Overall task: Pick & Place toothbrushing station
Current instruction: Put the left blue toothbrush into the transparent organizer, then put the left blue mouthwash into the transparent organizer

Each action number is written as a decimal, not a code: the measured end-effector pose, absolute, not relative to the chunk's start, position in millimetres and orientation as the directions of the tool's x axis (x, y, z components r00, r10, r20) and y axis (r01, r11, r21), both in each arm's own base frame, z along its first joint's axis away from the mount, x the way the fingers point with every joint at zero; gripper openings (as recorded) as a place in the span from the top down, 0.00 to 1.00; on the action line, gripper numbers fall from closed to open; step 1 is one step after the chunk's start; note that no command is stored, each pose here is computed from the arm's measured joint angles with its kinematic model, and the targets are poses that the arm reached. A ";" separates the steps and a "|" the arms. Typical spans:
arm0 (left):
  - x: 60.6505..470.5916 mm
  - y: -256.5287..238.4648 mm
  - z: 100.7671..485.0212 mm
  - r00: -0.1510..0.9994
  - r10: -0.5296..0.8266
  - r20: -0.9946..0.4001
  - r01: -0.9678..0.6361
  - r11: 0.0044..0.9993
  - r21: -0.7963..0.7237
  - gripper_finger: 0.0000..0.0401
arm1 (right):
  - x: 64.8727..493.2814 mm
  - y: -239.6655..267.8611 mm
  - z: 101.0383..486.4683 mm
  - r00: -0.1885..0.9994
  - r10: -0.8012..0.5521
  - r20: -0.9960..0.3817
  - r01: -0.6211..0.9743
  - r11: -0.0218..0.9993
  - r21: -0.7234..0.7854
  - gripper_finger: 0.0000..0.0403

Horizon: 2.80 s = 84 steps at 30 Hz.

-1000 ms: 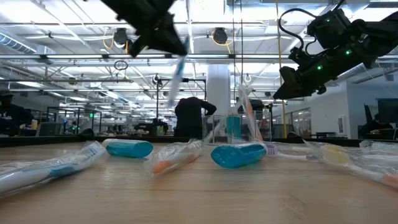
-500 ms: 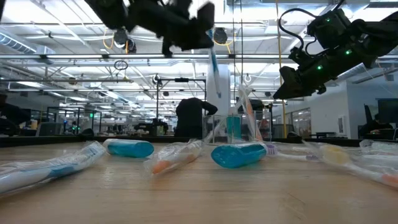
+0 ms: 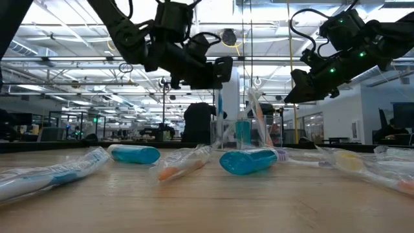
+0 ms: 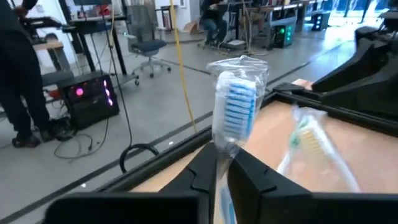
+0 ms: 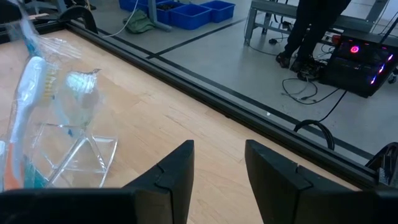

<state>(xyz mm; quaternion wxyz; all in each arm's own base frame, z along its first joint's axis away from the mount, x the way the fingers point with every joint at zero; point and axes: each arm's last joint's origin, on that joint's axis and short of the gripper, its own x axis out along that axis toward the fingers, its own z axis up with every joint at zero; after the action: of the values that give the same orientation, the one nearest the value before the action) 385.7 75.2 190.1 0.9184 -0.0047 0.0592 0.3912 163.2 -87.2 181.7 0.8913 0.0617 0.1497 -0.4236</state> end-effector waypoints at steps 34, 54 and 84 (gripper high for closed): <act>379.6 72.2 188.7 0.685 0.692 -0.228 -0.667 0.722 0.187 0.48 | 162.8 -87.0 180.7 0.592 -0.736 -0.328 0.779 0.627 0.001 0.67; 304.8 1.1 265.7 0.686 0.565 -0.458 -0.566 0.810 0.152 0.39 | 163.9 -87.4 183.7 0.603 -0.739 -0.299 0.779 0.627 0.022 0.67; 291.9 -56.3 171.5 0.257 -0.027 -0.966 0.282 0.958 0.048 0.39 | 162.7 -86.8 180.1 0.594 -0.731 -0.335 0.785 0.618 0.044 0.67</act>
<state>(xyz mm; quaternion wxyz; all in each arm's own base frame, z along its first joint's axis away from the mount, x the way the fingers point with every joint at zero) 291.9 -56.3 171.5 0.7857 0.1058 0.6015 -0.0983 162.7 -86.8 180.1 0.8880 0.0937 0.1433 -0.4269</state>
